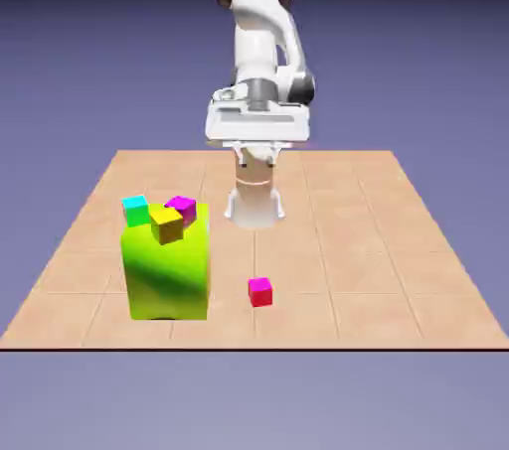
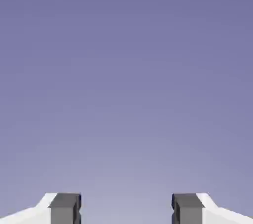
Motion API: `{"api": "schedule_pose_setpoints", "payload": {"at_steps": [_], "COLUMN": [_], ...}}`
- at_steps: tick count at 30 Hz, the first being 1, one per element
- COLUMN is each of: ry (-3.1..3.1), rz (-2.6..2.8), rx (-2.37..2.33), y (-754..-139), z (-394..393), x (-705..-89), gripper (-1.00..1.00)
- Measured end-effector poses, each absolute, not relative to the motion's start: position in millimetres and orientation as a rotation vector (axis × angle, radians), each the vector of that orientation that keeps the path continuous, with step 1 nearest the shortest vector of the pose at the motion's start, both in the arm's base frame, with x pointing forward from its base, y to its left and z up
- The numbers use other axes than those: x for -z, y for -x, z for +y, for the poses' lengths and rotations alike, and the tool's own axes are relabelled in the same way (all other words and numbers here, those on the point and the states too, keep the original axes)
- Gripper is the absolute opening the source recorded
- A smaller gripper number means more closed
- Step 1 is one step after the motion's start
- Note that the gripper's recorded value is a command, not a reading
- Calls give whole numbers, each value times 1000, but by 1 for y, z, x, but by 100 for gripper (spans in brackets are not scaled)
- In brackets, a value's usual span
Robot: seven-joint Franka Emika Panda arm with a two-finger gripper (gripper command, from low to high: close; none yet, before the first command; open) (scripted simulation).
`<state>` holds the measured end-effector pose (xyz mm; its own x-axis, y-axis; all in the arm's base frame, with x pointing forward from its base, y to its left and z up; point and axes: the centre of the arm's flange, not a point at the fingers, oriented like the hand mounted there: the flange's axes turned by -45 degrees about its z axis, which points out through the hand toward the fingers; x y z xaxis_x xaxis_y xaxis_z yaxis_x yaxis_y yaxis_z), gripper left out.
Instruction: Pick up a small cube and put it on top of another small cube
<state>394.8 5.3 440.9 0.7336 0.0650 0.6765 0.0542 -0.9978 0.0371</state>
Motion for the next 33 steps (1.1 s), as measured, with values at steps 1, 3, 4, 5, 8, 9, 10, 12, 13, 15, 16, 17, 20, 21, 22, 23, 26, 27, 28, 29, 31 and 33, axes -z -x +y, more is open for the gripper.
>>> {"api": "schedule_pose_setpoints", "payload": {"at_steps": [1,3,4,5,8,9,10,12,13,15,16,17,20,21,22,23,26,27,28,29,31,33], "ry": [-2933,-2974,-2992,-3009,-3054,-3066,-3077,-3096,-3104,-3115,-3119,-3121,-3120,-3120,-3120,-3120,-3121,-3121,-3121,-3121,-3120,-3120], "rz": [116,148,164,181,230,247,264,297,315,347,365,376,376,376,376,376,376,376,376,376,376,376], "rx": [-1072,-942,-877,-811,-612,-545,-478,-344,-276,-140,-72,-22,-22,-22,-22,-22,-22,-22,-22,-21,-21,-21], "y": [-399,-405,-407,-409,-411,-411,-410,-406,-403,-396,-392,-388,-390,-391,-391,-391,-389,-389,-389,-390,-391,-390], "z": [6,7,7,8,9,10,10,11,12,12,13,13,13,13,13,13,13,13,13,13,13,13], "x": [-426,-397,-382,-367,-322,-307,-292,-262,-247,-218,-203,-193,-174,-164,-154,-144,-123,-123,-123,-133,-153,-172], "gripper": [0,0,0,0,0,0,0,0,0,0,0,0,0,0,0,0,-100,-100,-100,-100,-100,-100]}}
